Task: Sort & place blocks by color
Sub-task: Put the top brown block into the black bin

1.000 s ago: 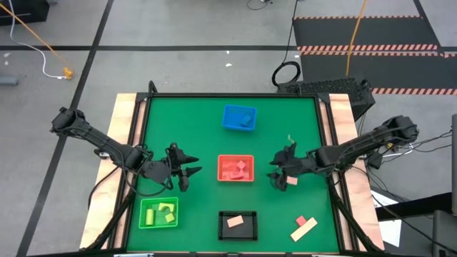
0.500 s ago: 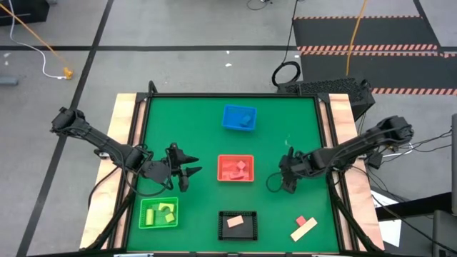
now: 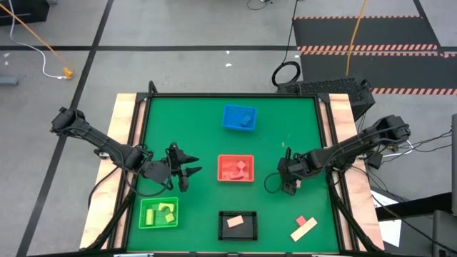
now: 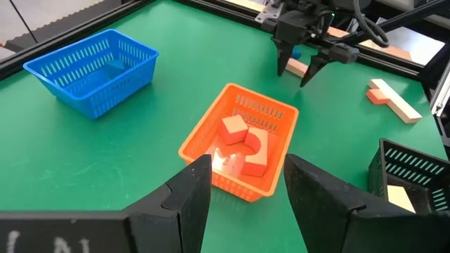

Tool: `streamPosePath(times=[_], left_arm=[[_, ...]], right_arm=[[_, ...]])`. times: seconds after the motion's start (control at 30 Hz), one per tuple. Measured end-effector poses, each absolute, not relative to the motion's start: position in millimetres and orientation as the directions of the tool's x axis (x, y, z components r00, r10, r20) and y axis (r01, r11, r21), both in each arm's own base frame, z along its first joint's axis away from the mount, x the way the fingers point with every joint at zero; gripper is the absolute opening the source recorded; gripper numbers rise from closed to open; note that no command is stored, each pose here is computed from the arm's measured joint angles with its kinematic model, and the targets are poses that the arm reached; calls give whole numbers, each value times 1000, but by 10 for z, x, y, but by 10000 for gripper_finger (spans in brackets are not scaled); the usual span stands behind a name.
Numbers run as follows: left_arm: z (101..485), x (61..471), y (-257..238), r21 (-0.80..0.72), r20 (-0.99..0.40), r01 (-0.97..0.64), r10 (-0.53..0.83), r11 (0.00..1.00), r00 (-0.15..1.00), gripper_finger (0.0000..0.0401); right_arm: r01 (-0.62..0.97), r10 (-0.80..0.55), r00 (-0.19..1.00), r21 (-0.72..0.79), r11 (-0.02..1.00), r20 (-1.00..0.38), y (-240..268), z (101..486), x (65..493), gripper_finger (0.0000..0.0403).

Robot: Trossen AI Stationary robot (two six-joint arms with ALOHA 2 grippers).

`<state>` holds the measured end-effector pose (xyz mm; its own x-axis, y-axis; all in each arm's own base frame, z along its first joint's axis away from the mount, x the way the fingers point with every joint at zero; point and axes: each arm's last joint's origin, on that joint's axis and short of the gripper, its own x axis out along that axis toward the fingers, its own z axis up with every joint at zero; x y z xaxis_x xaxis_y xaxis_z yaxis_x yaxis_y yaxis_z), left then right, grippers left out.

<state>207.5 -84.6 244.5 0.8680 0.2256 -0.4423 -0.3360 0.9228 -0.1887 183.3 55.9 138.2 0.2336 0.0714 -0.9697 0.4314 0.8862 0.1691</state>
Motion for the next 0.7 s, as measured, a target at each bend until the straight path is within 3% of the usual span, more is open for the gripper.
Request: streamPosePath(times=[0.23,0.5,0.63,0.7], left_arm=[[2442,2074,-845,-187,-444,-337,226,923,867,179],[2443,2074,-845,-186,-445,-337,226,923,867,179],[2442,2074,-845,-186,-445,-336,226,923,867,179],[2441,2074,-845,-185,-445,-337,226,923,866,179]], right_arm=[[559,71,215,182,809,-974,544,1415,1781,258],[864,267,142,251,437,-953,578,1497,1677,258],[869,299,163,281,408,-940,605,1541,1665,258],[839,305,183,311,447,-934,608,1562,1668,258]])
